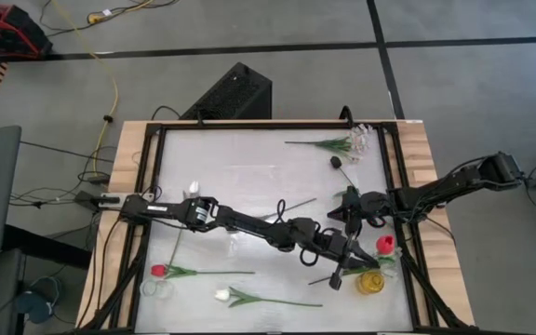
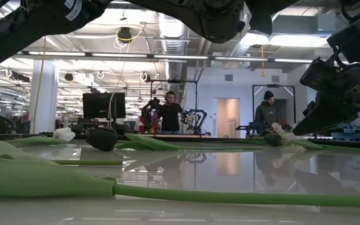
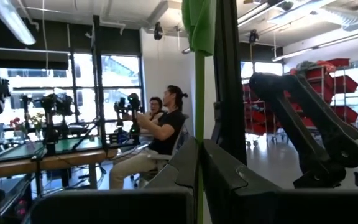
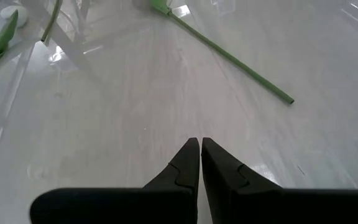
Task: Sort flowers into vase by color
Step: Put the top red flower into the yellow vase
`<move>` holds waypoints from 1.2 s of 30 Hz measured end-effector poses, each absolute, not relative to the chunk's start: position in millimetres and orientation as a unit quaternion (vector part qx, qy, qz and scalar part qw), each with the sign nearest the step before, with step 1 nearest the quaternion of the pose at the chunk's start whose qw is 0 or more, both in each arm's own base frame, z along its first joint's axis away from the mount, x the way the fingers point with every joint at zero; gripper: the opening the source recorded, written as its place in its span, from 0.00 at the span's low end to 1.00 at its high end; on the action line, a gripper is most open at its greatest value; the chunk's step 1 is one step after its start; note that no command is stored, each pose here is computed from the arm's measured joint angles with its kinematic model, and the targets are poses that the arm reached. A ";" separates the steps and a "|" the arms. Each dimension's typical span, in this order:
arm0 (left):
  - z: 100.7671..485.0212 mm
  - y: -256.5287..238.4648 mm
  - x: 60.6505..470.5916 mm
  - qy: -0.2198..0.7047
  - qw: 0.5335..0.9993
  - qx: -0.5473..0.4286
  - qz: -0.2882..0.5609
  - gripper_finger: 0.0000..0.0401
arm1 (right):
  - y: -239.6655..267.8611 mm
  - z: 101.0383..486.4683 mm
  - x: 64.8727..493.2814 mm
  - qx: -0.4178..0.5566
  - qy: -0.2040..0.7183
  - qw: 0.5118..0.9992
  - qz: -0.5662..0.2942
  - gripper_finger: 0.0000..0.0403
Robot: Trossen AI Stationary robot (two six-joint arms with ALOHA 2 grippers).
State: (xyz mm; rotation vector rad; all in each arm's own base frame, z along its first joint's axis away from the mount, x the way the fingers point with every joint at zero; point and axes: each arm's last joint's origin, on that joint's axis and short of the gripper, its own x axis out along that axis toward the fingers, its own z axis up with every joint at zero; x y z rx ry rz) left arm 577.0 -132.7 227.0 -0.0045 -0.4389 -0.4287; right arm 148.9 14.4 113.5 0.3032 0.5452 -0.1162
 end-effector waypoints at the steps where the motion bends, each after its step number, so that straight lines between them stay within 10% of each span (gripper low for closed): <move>1: 227.0 -134.2 576.7 -0.217 0.954 0.000 -0.208 0.00 | 14.4 113.5 148.9 0.149 0.268 0.950 -0.057 0.12; 36: 223.0 -140.6 580.4 -0.226 0.950 -0.032 -0.215 0.00 | 13.0 115.5 150.0 0.145 0.251 0.954 -0.080 0.12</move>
